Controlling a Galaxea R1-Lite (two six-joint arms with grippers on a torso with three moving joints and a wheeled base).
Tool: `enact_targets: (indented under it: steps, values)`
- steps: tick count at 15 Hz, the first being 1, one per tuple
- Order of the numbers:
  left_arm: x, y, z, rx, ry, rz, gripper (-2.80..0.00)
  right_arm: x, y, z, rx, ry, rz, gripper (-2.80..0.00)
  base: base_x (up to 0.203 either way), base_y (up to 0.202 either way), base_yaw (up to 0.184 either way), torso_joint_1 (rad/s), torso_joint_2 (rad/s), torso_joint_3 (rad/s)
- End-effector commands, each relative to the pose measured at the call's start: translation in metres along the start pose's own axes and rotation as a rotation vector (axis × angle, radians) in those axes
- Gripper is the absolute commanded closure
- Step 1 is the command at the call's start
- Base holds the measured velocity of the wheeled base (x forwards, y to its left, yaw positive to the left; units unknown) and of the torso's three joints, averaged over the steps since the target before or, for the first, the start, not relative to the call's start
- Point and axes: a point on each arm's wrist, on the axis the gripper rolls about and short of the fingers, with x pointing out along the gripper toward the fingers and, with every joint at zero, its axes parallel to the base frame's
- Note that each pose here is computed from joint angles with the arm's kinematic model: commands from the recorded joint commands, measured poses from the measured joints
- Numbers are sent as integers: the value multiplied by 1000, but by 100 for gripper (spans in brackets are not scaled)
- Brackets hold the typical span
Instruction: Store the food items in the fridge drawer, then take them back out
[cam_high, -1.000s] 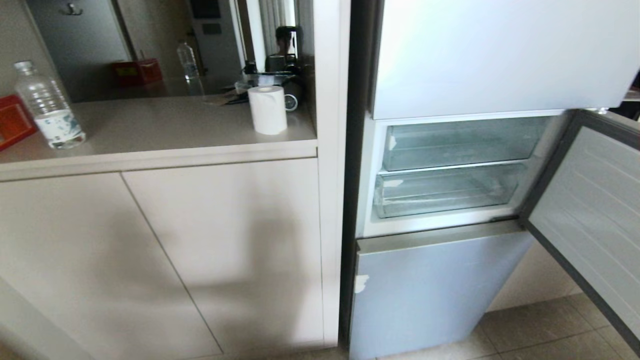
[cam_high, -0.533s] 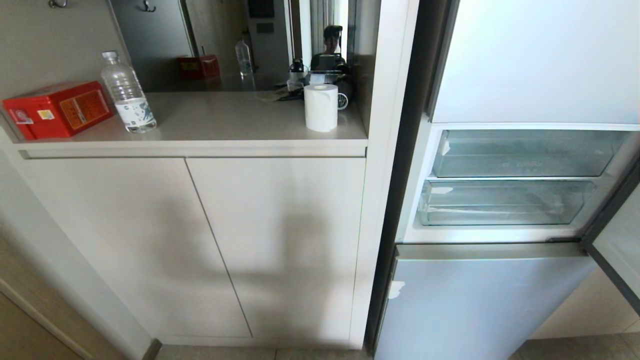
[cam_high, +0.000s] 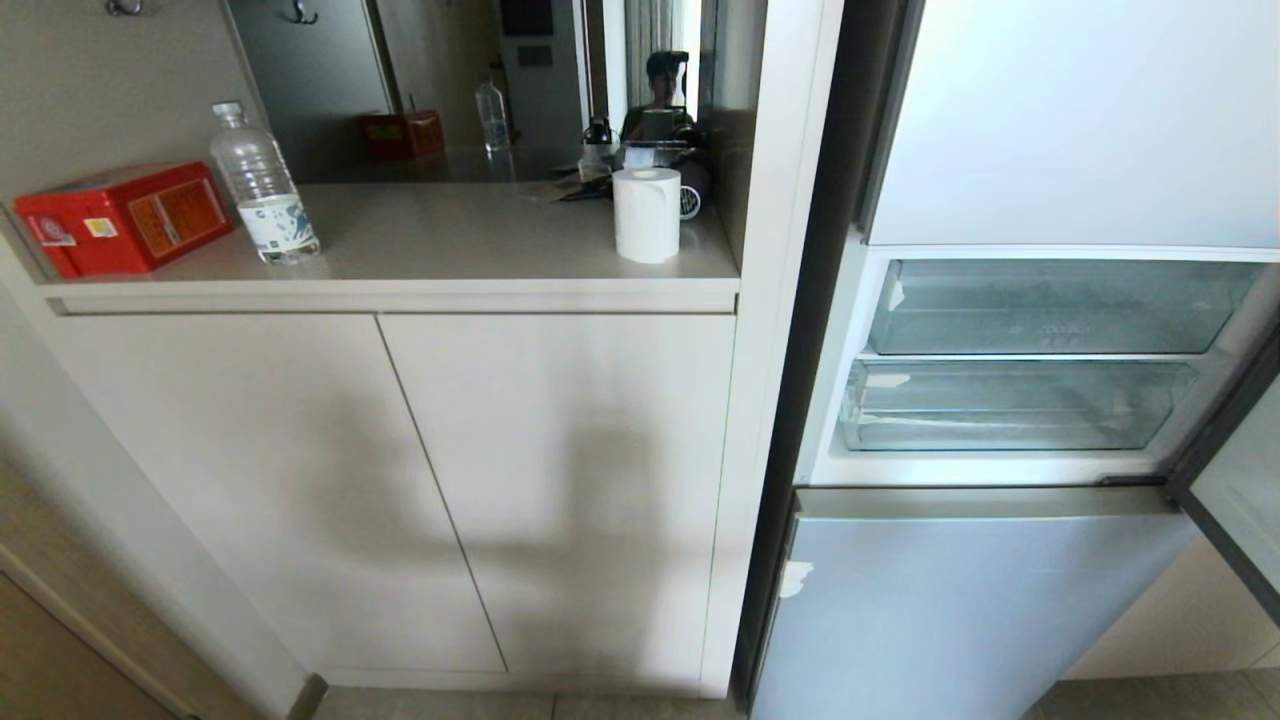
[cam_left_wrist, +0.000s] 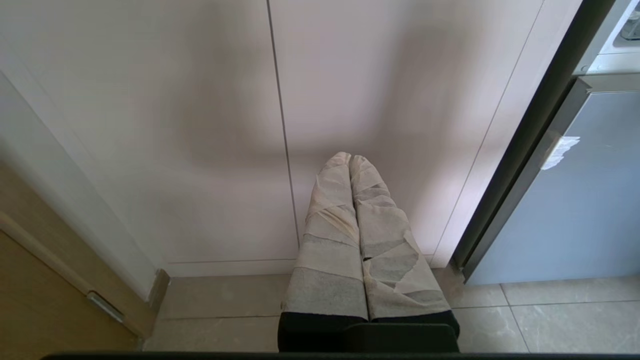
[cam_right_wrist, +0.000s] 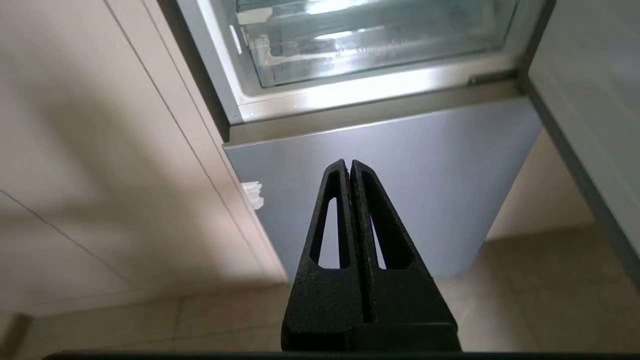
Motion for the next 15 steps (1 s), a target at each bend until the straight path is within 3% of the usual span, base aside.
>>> enact_targets:
  steps: [1, 4, 6, 9, 12, 15]
  values:
    - [0, 0, 0, -1, 1, 0, 0, 51, 9, 22, 37, 210, -61, 0, 0, 0, 0, 0, 0, 0]
    - [0, 0, 0, -1, 1, 0, 0, 114, 15, 29, 119, 312, -134, 0, 0, 0, 0, 0, 0, 0]
    - [0, 0, 0, -1, 0, -1, 0, 150, 8, 30, 187, 316, -233, 0, 0, 0, 0, 0, 0, 0]
    - [0, 0, 0, -1, 1, 0, 0, 168, -21, 37, 258, 212, -413, 0, 0, 0, 0, 0, 0, 0]
    - [0, 0, 0, -1, 0, 0, 0, 180, -53, 35, 292, 189, -569, 0, 0, 0, 0, 0, 0, 0]
    - [0, 0, 0, -1, 1, 0, 0, 178, -86, 40, 233, 141, -710, 0, 0, 0, 0, 0, 0, 0]
